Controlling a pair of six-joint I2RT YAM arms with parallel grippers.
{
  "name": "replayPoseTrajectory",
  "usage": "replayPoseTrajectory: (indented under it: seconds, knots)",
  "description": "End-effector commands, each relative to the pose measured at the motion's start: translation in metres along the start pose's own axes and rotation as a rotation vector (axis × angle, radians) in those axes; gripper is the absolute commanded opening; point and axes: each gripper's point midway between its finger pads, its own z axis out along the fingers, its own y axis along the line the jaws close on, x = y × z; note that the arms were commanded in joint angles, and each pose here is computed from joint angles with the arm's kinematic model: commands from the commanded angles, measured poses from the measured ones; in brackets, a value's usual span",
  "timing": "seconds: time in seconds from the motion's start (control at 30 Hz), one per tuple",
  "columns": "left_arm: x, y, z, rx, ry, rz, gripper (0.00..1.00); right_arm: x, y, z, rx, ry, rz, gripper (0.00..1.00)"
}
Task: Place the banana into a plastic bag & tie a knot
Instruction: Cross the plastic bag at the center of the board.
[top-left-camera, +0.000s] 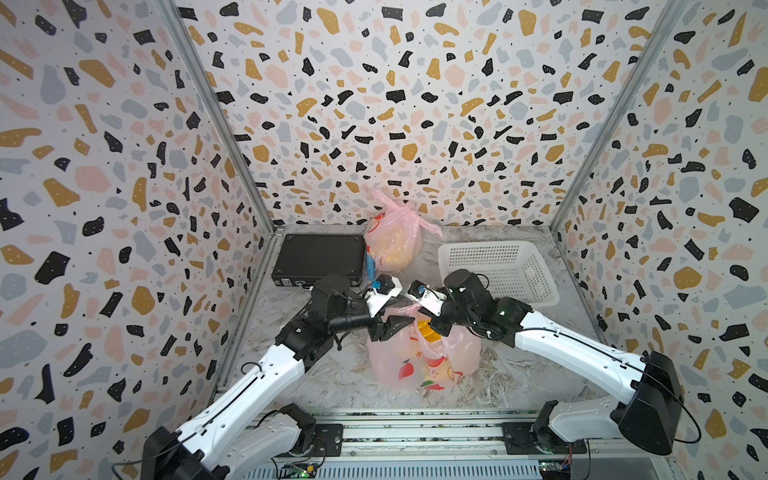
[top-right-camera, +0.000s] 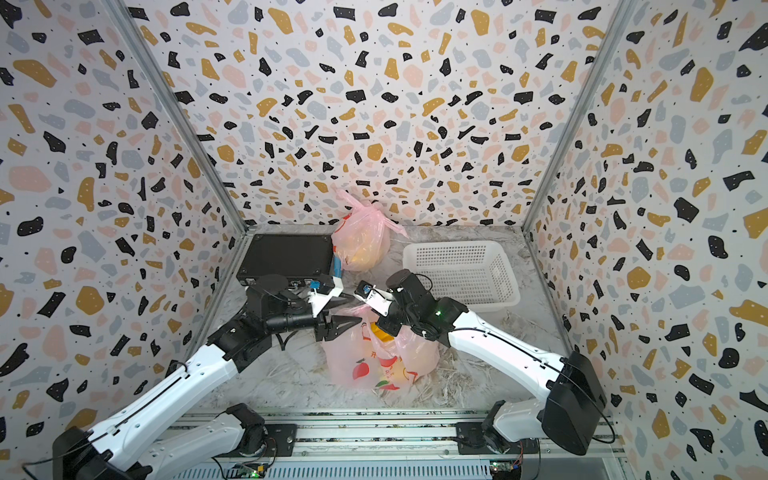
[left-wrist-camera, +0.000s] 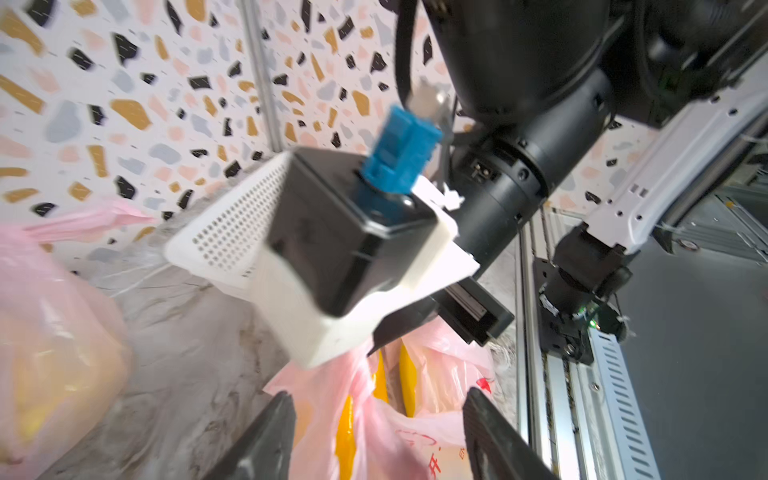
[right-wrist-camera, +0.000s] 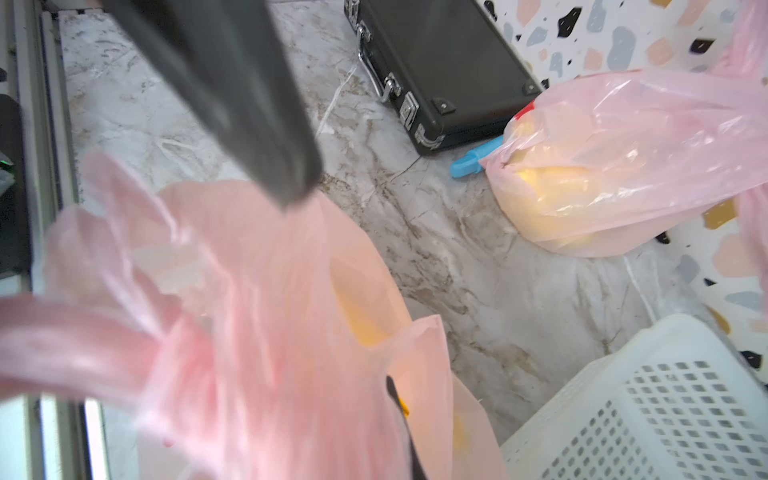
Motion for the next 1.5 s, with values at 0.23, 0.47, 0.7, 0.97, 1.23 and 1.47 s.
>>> replayPoseTrajectory:
  seconds: [0.23,0.47,0.7,0.97,1.23,1.47]
  knots:
    - [0.001,0.086,0.029,-0.091,0.052,-0.304,0.63,-0.030,-0.014,-0.015,0.128,-0.168,-0.187,0.00]
    - [0.032,0.064,0.069,0.130,0.140,-0.319,0.52,-0.045,-0.020,-0.024,0.198,-0.296,-0.207,0.00]
    - [0.051,0.047,0.069,0.196,0.127,-0.310,0.51,-0.052,-0.018,-0.027,0.200,-0.367,-0.179,0.00]
    - [0.051,0.037,0.068,0.260,0.087,-0.307,0.51,-0.051,-0.013,-0.023,0.167,-0.384,-0.125,0.00]
    - [0.053,0.026,0.061,0.296,0.076,-0.282,0.56,-0.043,-0.013,-0.016,0.163,-0.351,-0.105,0.00]
    - [0.053,0.022,0.059,0.307,0.074,-0.273,0.58,-0.037,-0.011,-0.011,0.144,-0.322,-0.092,0.00]
